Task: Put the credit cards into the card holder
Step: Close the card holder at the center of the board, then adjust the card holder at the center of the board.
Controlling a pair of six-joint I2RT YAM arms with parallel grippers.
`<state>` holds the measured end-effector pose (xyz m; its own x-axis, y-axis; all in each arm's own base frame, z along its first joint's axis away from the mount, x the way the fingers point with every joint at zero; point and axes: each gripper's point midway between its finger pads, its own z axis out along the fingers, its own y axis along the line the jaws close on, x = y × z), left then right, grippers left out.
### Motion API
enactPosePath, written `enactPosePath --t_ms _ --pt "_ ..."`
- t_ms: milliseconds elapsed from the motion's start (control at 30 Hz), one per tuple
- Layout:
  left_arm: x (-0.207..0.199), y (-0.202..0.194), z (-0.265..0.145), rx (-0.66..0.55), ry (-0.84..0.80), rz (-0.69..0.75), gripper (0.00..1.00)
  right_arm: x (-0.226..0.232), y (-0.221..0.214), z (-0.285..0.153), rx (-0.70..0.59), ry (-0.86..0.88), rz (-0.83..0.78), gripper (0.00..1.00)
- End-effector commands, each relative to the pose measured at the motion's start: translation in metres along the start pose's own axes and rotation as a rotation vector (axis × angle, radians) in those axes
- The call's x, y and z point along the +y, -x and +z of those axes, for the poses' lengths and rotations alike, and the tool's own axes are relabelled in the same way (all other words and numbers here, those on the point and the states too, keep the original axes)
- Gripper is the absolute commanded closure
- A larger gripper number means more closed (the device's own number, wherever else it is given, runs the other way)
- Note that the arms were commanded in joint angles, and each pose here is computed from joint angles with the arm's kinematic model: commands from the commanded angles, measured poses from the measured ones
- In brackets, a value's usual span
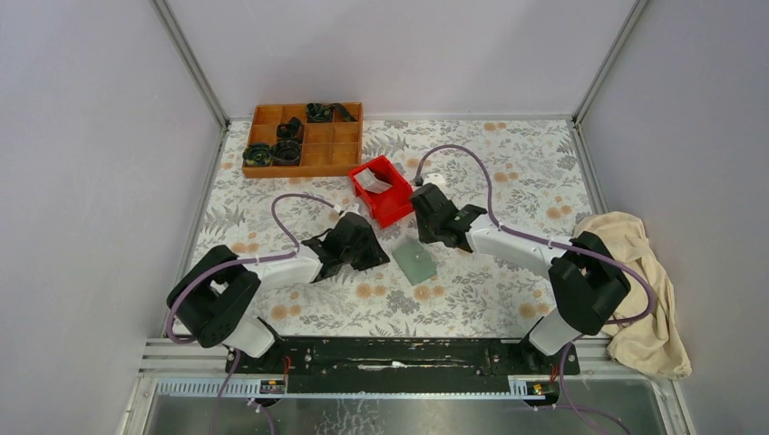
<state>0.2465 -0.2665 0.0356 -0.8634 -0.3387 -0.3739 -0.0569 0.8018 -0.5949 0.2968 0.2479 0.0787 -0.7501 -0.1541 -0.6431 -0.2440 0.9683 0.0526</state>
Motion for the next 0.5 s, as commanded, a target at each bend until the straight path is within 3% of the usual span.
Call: enactPosePath --t_ms 0,200,467 --pt "-0.008 -0.014 0.004 0.046 -0.03 0.07 0.71 -0.028 -0.013 -0.005 0.028 -0.06 0.013 0.85" --pt "-0.012 -0.034 0.012 0.125 -0.021 0.127 0.74 -0.033 -0.045 -0.005 0.11 -0.055 0.031 0.98" --pt "-0.008 -0.042 0.025 0.153 0.023 0.141 0.72 -0.028 -0.08 -0.004 0.201 -0.003 0.074 1.0"
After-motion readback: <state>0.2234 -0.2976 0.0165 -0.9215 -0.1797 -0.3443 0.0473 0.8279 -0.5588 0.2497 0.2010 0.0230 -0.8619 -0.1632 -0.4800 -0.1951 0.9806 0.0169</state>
